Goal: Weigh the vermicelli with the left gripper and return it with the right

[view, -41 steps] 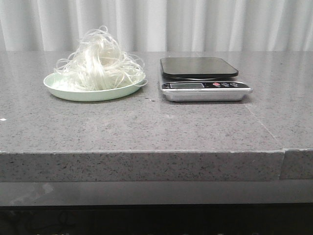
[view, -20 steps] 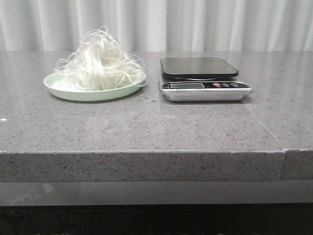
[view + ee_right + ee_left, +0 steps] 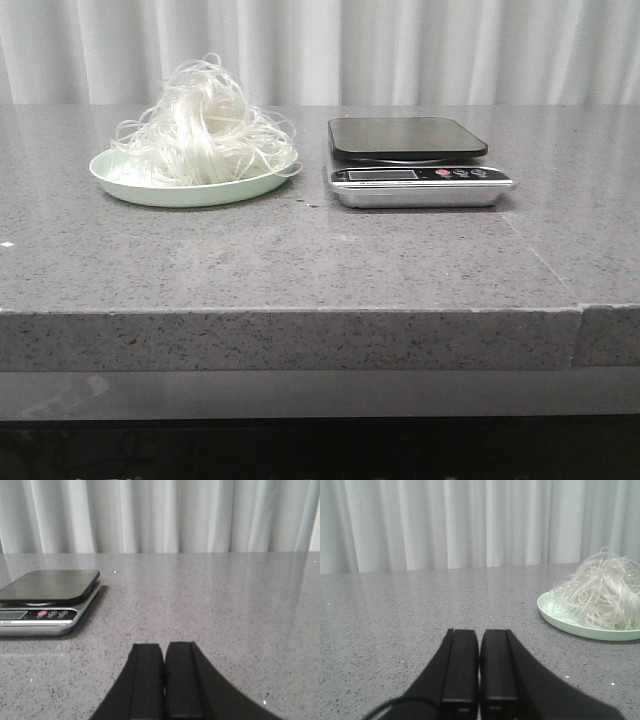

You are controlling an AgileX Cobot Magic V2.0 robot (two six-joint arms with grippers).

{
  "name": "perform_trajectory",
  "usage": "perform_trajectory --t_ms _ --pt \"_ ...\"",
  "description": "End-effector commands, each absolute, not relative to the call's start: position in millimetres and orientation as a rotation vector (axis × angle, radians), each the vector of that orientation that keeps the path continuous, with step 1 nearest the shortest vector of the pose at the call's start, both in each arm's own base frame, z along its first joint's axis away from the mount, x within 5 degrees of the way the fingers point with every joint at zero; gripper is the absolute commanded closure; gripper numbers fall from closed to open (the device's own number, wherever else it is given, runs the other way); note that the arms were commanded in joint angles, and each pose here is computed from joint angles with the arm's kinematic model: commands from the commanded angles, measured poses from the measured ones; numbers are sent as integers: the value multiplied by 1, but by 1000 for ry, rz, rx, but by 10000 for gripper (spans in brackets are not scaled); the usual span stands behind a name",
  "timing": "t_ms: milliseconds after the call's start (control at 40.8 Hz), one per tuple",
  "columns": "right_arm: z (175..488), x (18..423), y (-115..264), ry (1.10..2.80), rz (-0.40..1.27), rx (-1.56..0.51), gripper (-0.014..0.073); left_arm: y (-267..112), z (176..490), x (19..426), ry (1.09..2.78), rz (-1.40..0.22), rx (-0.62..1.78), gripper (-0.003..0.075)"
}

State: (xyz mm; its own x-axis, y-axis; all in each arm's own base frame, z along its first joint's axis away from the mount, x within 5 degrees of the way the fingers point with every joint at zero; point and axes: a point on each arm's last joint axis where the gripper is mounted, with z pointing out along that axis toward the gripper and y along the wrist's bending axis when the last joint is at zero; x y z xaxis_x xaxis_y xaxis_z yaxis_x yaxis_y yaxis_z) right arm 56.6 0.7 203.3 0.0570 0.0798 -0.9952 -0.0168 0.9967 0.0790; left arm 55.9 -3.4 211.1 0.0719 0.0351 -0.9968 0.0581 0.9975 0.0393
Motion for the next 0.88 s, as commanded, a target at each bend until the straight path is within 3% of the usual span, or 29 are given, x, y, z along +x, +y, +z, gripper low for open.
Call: perform_trajectory --t_ms 0,857 --pt "217 54 0 1379 52 39 445 -4 216 54 1410 -39 60 578" --pt "217 54 0 1378 39 26 445 -4 216 54 1410 -39 60 578"
